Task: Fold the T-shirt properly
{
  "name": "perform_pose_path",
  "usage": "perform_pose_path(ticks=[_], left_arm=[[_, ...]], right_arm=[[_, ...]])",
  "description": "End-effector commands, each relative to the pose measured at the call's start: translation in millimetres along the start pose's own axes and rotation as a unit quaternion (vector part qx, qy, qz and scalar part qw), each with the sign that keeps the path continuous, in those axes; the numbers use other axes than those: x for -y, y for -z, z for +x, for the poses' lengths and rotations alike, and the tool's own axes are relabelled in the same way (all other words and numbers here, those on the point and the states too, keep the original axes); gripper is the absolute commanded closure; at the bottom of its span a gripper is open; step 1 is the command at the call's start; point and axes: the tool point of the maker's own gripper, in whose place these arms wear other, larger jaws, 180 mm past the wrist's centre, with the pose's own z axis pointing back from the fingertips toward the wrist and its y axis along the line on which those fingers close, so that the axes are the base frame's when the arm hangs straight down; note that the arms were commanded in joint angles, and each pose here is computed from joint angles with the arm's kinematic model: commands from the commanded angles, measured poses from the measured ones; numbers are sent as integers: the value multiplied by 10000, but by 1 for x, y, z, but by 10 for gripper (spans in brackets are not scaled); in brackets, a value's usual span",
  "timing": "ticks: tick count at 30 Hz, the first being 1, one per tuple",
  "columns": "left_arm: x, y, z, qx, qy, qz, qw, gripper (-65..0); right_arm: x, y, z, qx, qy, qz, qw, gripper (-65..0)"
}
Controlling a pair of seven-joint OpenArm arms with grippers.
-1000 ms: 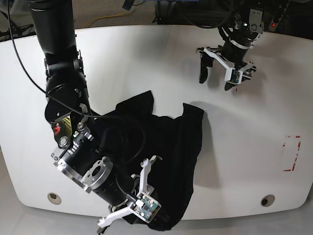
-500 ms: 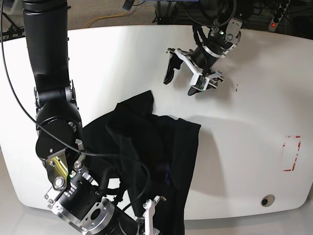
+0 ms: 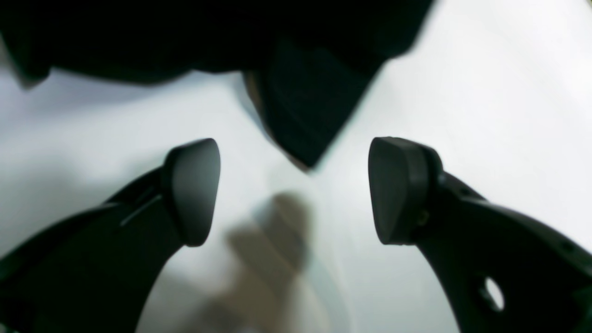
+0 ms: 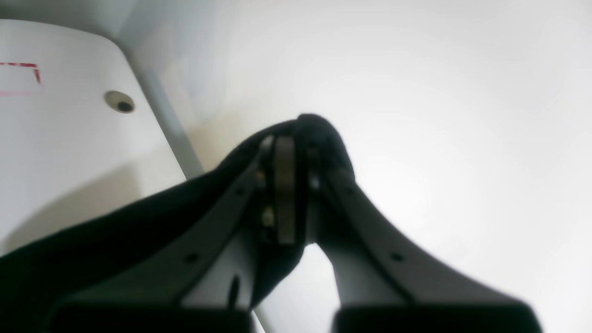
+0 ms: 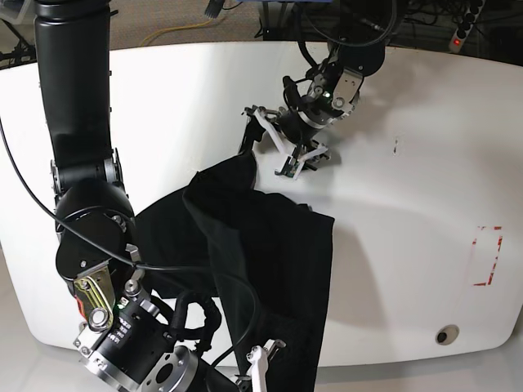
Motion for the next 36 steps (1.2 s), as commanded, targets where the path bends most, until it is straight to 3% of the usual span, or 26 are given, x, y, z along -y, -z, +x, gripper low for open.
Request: perform_pose_path(ticks=[1,9,15,18,22,23,31,36], left_arm=[[4,12,17,191,-34,-76,9998,-467],[26,45,6,-202,211,-412,9987,-467],[40,48,-3,-357,387,-596,9968,-438],[37,49,-7,-402,364,-554,9970,-301],[24,49,-18,-539,238,-403,9974,-17],[20,50,-20,-573,206,-358,9975,0],[-33,34,1,-217,-232,266,9991,0],[-75,3,28,-30,11,675,9977,0]], right_arm=[[19,-6,19,250,-88,-246,9993,0],[20,-6,18,243,-73,-264,9993,0],[21,-7,17,228,-72,-277,9993,0],[26,-5,3,39,-28,-288,9996,0],[37,-5,-11,-117,146,-391,9991,0],[41,-6,-13,-128,198,-432,9988,0],[76,-19,-34,-277,556,-835,9946,0],[96,-25,-40,-308,713,-1041,9915,0]])
